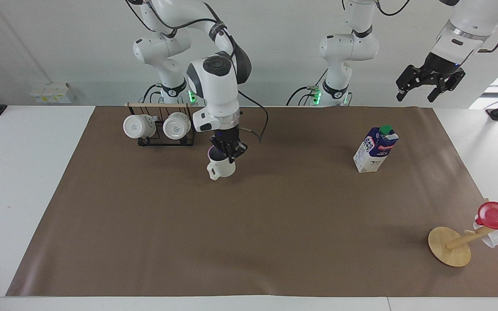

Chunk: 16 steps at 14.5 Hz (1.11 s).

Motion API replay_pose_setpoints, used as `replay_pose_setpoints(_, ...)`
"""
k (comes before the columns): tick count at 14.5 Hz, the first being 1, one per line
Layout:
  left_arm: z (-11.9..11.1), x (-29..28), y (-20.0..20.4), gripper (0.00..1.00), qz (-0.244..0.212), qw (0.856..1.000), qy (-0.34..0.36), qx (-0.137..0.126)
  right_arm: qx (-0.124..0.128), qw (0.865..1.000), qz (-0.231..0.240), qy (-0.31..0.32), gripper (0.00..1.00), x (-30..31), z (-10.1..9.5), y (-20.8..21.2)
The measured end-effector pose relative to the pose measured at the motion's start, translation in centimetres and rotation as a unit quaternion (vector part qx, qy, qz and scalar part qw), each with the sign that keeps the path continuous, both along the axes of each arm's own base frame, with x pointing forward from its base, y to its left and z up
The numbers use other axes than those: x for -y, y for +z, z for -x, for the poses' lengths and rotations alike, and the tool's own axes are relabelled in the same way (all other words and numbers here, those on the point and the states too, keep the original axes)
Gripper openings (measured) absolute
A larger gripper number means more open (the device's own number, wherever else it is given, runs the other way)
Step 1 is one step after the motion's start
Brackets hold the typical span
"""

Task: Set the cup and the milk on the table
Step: 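Carry the white mug with the right gripper toward the table center, then lower the mug with the right gripper while the left gripper grasps the carton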

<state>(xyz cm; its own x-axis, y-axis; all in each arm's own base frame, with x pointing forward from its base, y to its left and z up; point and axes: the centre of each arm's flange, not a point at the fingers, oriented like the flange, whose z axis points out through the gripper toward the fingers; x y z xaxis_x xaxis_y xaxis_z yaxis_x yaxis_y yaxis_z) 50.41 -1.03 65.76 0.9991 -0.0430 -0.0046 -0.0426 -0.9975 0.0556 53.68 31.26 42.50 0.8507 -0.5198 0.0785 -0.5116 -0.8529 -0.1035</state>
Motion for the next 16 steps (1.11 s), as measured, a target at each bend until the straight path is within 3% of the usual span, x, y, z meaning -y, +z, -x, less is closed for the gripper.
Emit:
replay_pose_setpoints(6, -0.5, 0.0, -4.2, 1.0, 0.0, 1.0, 0.002, -0.021, -0.022, 1.0, 0.013, -0.002, 0.05, -7.3, 2.7, -4.8)
replay_pose_setpoints(16, 0.0, -0.8, -9.4, 1.0, 0.002, 1.0, 0.011, -0.021, -0.01, 1.0, 0.021, 0.005, 0.05, -7.4, 2.2, -5.5)
